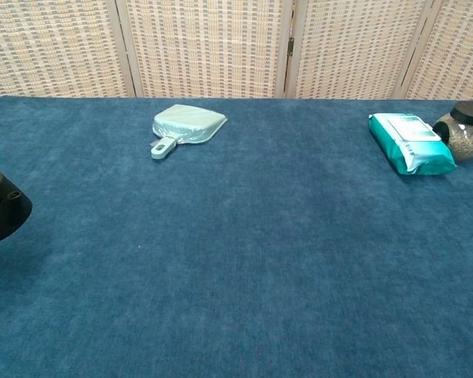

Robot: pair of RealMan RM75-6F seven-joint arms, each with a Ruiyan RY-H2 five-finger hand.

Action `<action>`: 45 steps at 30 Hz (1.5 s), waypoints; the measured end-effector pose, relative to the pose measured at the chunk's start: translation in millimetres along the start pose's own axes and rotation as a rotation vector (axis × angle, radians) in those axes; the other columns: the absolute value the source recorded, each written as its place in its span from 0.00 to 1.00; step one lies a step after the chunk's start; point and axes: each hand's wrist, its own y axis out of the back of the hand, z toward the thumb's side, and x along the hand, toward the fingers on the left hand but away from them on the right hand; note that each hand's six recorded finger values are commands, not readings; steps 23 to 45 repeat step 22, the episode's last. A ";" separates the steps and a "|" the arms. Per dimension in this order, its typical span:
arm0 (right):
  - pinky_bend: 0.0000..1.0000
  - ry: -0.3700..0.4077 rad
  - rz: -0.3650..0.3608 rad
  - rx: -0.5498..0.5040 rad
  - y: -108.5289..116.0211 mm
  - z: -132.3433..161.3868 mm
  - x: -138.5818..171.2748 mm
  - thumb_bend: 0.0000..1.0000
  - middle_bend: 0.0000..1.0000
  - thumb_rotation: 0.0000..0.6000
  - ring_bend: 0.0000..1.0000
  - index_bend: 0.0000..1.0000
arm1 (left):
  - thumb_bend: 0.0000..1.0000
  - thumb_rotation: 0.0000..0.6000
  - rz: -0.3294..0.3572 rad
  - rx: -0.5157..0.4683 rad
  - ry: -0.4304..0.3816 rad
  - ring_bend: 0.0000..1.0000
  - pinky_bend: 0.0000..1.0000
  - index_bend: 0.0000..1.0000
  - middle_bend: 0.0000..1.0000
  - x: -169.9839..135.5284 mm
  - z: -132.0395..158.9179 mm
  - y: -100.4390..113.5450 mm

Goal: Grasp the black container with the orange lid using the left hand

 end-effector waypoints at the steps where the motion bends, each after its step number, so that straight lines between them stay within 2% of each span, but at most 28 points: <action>1: 0.15 0.003 0.000 -0.001 -0.2 0.7 -0.8 0.10 0.26 1.00 0.09 0.30 | 0.34 0.92 -0.001 0.002 -0.001 0.92 0.39 1.00 1.00 -0.3 0.1 0.0; 5: 0.15 0.010 0.004 -0.002 -1.4 2.7 -3.1 0.10 0.26 1.00 0.09 0.30 | 0.34 0.96 -0.001 0.020 -0.002 0.92 0.39 1.00 1.00 -0.9 -0.8 0.1; 45: 0.15 0.011 0.007 0.000 -0.7 4.6 -2.4 0.10 0.26 1.00 0.09 0.30 | 0.34 0.96 -0.008 0.025 0.001 0.92 0.39 1.00 1.00 -1.8 -3.7 -2.7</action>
